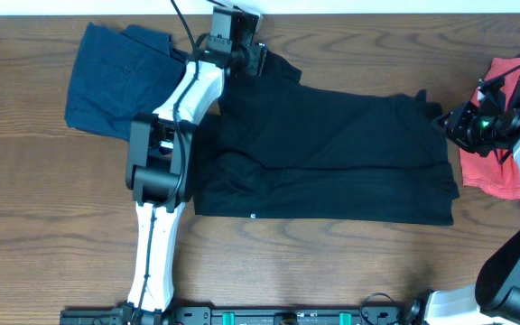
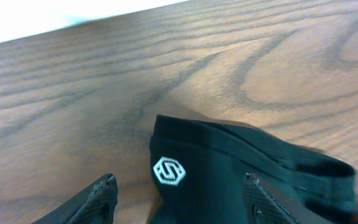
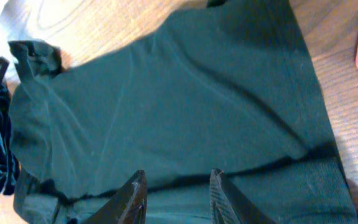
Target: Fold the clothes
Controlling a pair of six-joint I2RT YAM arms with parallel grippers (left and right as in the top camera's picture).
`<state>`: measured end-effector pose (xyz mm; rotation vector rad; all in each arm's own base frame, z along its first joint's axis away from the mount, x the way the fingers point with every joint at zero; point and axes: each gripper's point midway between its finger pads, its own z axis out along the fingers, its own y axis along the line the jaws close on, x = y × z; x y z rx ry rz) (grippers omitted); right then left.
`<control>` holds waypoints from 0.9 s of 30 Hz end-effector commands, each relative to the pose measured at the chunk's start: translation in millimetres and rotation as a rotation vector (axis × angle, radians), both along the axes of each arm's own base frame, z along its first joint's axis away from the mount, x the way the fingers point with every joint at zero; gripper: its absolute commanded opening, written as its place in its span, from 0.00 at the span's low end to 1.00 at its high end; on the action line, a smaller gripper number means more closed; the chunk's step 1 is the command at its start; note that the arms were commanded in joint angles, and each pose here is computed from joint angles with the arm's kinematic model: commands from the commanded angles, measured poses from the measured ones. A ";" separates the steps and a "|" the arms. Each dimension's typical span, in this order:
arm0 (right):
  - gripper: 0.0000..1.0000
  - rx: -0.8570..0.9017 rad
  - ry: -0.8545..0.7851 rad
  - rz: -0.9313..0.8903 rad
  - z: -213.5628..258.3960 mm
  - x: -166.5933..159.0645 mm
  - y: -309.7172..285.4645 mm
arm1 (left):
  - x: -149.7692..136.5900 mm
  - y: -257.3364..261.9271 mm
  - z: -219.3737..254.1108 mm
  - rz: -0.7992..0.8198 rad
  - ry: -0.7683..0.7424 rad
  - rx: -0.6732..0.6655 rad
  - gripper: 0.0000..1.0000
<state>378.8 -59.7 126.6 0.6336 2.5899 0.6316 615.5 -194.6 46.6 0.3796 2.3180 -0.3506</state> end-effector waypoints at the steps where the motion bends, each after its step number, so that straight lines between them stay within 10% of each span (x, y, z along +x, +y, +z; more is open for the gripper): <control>1: 0.32 -0.025 -0.030 0.033 10.9 1.2 2.8 | 4.5 -5.4 -8.5 0.011 0.005 -0.033 0.65; 6: 0.31 -0.018 -0.010 0.033 9.0 -3.0 4.3 | 1.2 -8.7 -28.7 0.006 0.033 -0.026 0.62; 17: 0.26 -0.040 0.015 0.038 5.3 -8.1 2.0 | -11.2 -9.9 -24.2 -0.005 0.078 -0.009 0.06; 27: 0.23 -0.256 -0.052 -0.003 7.2 11.9 -35.5 | -46.1 5.5 97.0 -0.049 0.035 0.038 0.06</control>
